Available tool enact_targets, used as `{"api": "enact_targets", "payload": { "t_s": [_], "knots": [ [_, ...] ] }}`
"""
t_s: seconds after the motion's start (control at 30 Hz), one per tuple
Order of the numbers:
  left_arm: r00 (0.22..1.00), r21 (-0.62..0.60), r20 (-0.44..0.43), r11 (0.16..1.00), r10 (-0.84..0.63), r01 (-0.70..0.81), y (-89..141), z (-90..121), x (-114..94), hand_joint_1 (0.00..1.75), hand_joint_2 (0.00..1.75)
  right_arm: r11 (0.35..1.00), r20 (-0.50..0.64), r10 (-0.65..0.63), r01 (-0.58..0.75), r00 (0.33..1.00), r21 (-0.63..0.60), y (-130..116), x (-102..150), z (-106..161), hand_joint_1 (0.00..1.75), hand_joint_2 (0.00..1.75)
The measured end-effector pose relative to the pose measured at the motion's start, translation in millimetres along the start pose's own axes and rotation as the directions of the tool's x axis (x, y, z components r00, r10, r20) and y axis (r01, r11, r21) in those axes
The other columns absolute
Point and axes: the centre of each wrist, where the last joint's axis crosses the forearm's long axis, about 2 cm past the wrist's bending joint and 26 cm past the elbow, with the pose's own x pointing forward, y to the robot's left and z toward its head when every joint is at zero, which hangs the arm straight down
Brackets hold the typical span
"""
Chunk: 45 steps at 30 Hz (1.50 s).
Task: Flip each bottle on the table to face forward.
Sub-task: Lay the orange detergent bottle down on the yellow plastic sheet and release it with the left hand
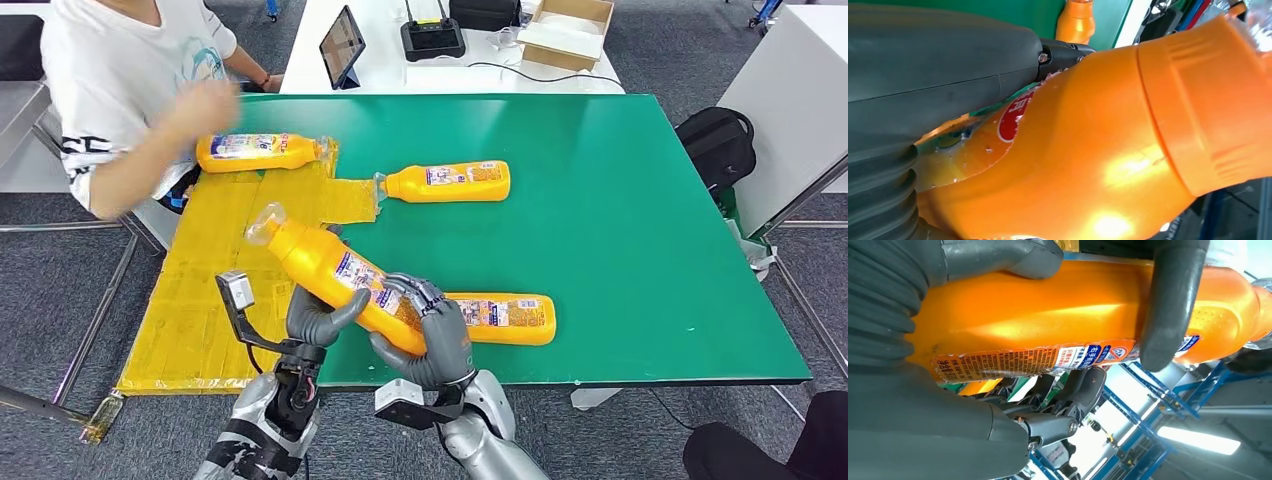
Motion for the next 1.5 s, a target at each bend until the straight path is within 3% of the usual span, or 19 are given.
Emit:
{"api": "enact_targets", "payload": {
  "t_s": [0.1,0.23,0.47,0.87,0.9,0.97,1.0,1.03,1.1,1.27,1.5],
  "knots": [
    [1.000,0.008,0.005,1.000,0.006,-0.006,2,0,1,0.03,1.75,1.000,-0.001,0.000,0.000,1.000,0.009,1,0,0,1.75,1.75],
    [1.000,0.007,0.008,1.000,0.027,-0.027,3,0,2,1.74,1.75,1.000,-0.003,0.002,-0.002,1.000,0.017,2,-1,1,1.75,1.75],
    [0.993,-0.082,-0.019,0.990,0.115,-0.116,0,2,1,1.75,1.75,0.999,-0.007,0.027,-0.027,1.000,0.017,3,-4,2,1.75,1.75],
    [0.996,-0.180,0.007,0.980,0.092,-0.089,-12,1,5,1.75,1.75,0.999,-0.010,0.043,-0.043,0.999,0.009,2,-7,0,1.75,1.75],
    [0.996,-0.185,0.008,0.979,0.088,-0.085,-13,1,5,1.75,1.75,0.999,-0.011,0.045,-0.045,0.999,0.006,2,-7,0,1.50,1.75],
    [0.997,-0.196,0.008,0.978,0.079,-0.076,-13,1,6,1.75,1.75,0.999,-0.013,0.051,-0.051,0.999,-0.003,1,-7,0,0.63,1.75],
    [0.997,-0.203,0.010,0.977,0.072,-0.068,-13,1,6,1.75,1.75,0.998,-0.015,0.055,-0.055,0.998,-0.006,1,-7,-1,0.19,1.31],
    [0.998,-0.209,0.013,0.976,0.060,-0.056,-14,1,6,1.75,1.75,0.998,-0.018,0.059,-0.059,0.998,-0.010,0,-8,-1,0.00,0.87],
    [1.000,-0.214,0.025,0.977,0.011,-0.006,-17,0,6,1.75,1.75,0.998,-0.025,0.065,-0.066,0.998,-0.018,-1,-9,-2,0.00,0.00],
    [0.988,-0.168,0.083,0.976,-0.127,0.140,-20,-2,9,1.75,1.75,0.998,-0.043,0.053,-0.055,0.998,-0.038,-4,-10,-5,0.00,0.00],
    [0.983,-0.157,0.108,0.973,-0.152,0.167,-20,-5,13,1.75,1.75,0.998,-0.045,0.044,-0.046,0.998,-0.047,-6,-9,-8,0.00,0.00]
  ]
}}
